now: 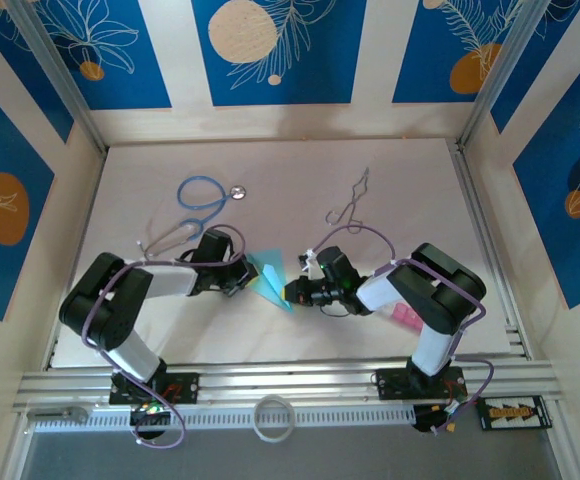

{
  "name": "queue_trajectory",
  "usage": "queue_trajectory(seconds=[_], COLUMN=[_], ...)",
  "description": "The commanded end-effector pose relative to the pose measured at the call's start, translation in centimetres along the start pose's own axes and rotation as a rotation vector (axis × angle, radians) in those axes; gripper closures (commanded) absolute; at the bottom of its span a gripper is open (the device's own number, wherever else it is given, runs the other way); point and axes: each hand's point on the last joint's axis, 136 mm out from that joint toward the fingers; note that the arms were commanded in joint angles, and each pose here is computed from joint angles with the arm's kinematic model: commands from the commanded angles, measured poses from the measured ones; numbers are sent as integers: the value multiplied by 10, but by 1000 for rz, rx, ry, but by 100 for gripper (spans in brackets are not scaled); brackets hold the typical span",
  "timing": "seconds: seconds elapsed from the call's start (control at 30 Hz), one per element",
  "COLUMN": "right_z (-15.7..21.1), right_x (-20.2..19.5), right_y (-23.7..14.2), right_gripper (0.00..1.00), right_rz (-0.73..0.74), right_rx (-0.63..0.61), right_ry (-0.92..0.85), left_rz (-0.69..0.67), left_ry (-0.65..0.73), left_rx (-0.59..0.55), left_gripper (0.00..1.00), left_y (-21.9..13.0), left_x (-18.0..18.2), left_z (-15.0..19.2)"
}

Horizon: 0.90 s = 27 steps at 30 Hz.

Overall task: Fold a paper plane with a square sheet of paper (pick it up from the middle)
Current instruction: Fourth fold the wing at the center of the table.

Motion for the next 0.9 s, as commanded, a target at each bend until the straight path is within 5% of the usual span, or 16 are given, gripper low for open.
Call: queue_trajectory(seconds=[0.0, 0.87], right_z=[6, 15], right_x=[-11, 4], right_y=[0, 2], right_gripper=[100, 100], right_rz=[26, 86], right_rx=[18, 56], right_ry=[28, 30], left_rz=[-1, -69], left_ry=[-7, 5], left_rx=[20, -53], left_gripper=[100, 95], left_y=[4, -12], left_x=[2, 16], left_z=[5, 12])
Point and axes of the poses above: each hand's point on the last joint's axis, 136 mm out from that joint toward the fingers, its own y axis out along the fingers, its own x axis along the line the jaws close on, z = x × y, and after that the axes turned 10 degrees about y, right-handed
